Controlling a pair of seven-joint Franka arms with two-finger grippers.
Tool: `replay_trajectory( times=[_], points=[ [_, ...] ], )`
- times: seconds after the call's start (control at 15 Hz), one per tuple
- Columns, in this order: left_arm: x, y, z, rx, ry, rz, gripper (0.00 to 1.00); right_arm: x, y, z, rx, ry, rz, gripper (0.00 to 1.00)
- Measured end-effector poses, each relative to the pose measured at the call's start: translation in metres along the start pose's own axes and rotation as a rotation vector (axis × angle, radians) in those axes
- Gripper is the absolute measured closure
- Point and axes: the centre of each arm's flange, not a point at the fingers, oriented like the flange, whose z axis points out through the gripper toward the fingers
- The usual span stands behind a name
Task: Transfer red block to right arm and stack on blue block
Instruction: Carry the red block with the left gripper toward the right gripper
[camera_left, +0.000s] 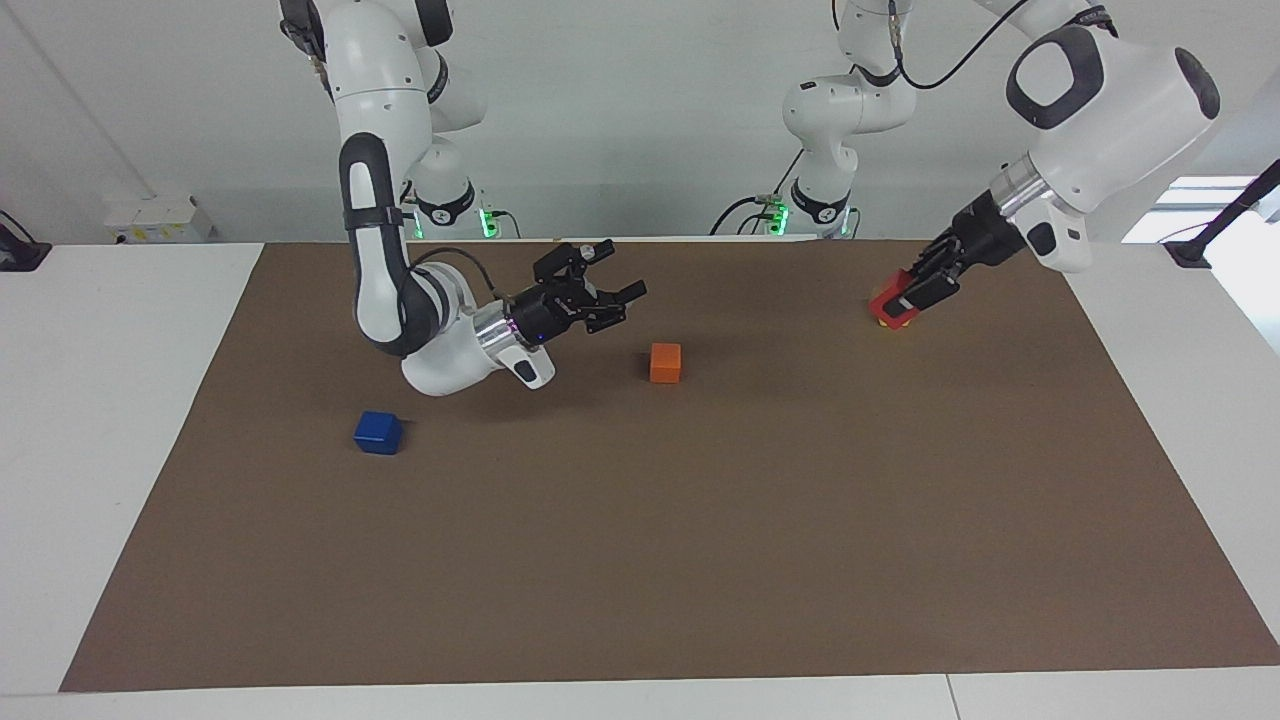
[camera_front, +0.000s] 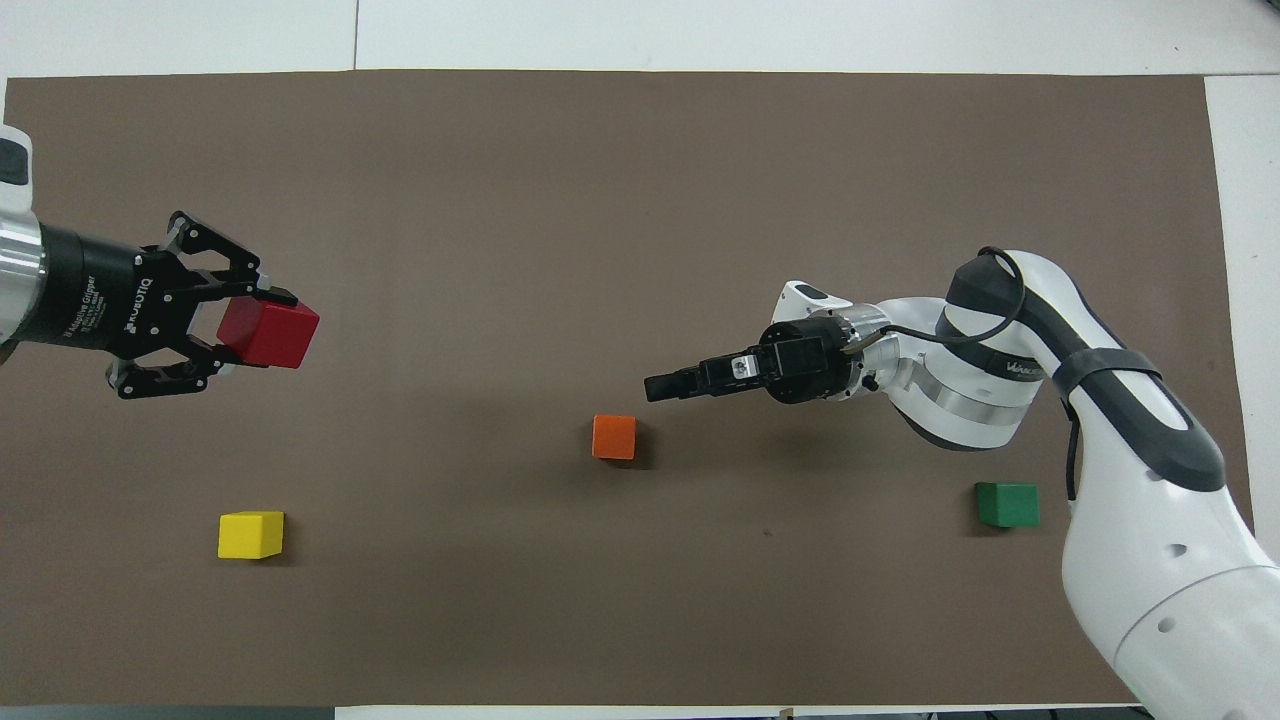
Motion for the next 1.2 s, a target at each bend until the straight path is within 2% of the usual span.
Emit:
replay_trajectory(
  times=[0.2, 0.33, 0.53, 0.67, 0.8, 0.93, 1.2],
  points=[
    [-0.041, 0.01, 0.006, -0.027, -0.097, -0.217, 0.45, 0.005, 0.013, -0.002, 0.058, -0.039, 0.007, 0.0],
    [-0.049, 0.012, 0.018, -0.041, -0.192, -0.291, 0.45, 0.006, 0.02, 0.001, 0.071, -0.051, 0.005, 0.0],
    [-0.056, 0.009, 0.046, -0.095, -0.284, -0.454, 0.45, 0.008, 0.03, 0.018, 0.105, -0.044, 0.0, 0.0],
    [-0.072, 0.011, 0.065, -0.135, -0.298, -0.614, 0.45, 0.007, 0.034, 0.029, 0.119, -0.045, 0.0, 0.0],
    [-0.094, 0.013, 0.083, -0.168, -0.309, -0.692, 0.45, 0.007, 0.034, 0.031, 0.12, -0.046, 0.0, 0.0],
    [-0.112, 0.01, 0.099, -0.191, -0.329, -0.717, 0.45, 0.008, 0.034, 0.029, 0.119, -0.043, -0.002, 0.0],
    [-0.134, 0.0, 0.12, -0.184, -0.333, -0.705, 0.45, 0.008, 0.034, 0.028, 0.117, -0.041, -0.002, 0.0]
  ],
)
